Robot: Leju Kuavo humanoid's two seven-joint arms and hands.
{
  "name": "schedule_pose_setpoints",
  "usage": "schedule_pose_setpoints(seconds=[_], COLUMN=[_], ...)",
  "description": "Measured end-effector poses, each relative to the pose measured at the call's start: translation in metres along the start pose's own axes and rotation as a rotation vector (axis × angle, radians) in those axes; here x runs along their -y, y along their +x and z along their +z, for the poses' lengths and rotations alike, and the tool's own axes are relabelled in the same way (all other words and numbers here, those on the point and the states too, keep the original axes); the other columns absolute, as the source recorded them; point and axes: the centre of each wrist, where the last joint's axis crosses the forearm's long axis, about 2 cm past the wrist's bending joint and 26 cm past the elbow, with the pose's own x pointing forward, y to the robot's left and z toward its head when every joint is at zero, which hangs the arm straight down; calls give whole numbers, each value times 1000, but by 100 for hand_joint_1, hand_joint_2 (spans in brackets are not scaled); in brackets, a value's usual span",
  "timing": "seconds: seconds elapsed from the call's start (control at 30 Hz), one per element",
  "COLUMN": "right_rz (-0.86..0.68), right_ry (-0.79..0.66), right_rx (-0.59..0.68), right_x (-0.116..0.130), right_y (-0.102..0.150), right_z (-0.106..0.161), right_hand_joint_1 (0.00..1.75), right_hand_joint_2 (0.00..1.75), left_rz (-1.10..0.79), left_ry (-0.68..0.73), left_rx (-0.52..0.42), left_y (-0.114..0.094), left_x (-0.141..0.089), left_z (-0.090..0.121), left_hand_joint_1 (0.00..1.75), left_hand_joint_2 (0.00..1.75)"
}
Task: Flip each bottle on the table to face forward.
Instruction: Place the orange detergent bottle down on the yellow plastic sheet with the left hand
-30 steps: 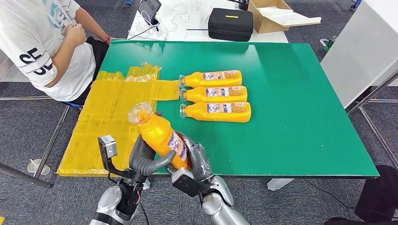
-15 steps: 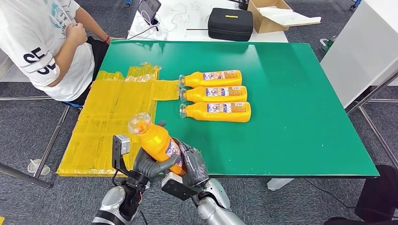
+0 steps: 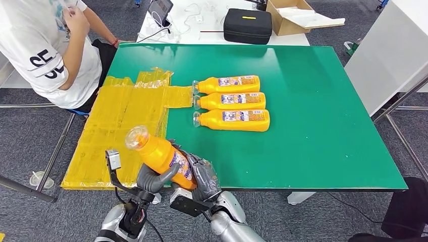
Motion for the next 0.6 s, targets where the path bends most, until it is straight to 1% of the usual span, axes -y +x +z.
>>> schedule_pose_setpoints(seconds=[0.13,0.47,0.5,0.57,0.6], right_rz=[6,-2,-2,-3,-3], right_ry=[7,6,6,6,6], right_rx=[8,12,12,13,13], right_x=[1,0,0,0,0], right_y=[1,3,3,4,4], right_z=[-3,-5,-5,-5,-5], right_hand_joint_1=[175,175,161,73,30], right_hand_joint_2=[175,175,175,175,131], left_rz=[17,20,20,20,18], left_ry=[4,6,6,6,6], left_rx=[24,38,38,40,41], left_y=[3,6,6,6,6], left_x=[1,2,2,2,2], left_z=[0,2,2,2,2], left_hand_joint_1=[175,175,175,175,175], left_hand_joint_2=[175,175,175,175,175])
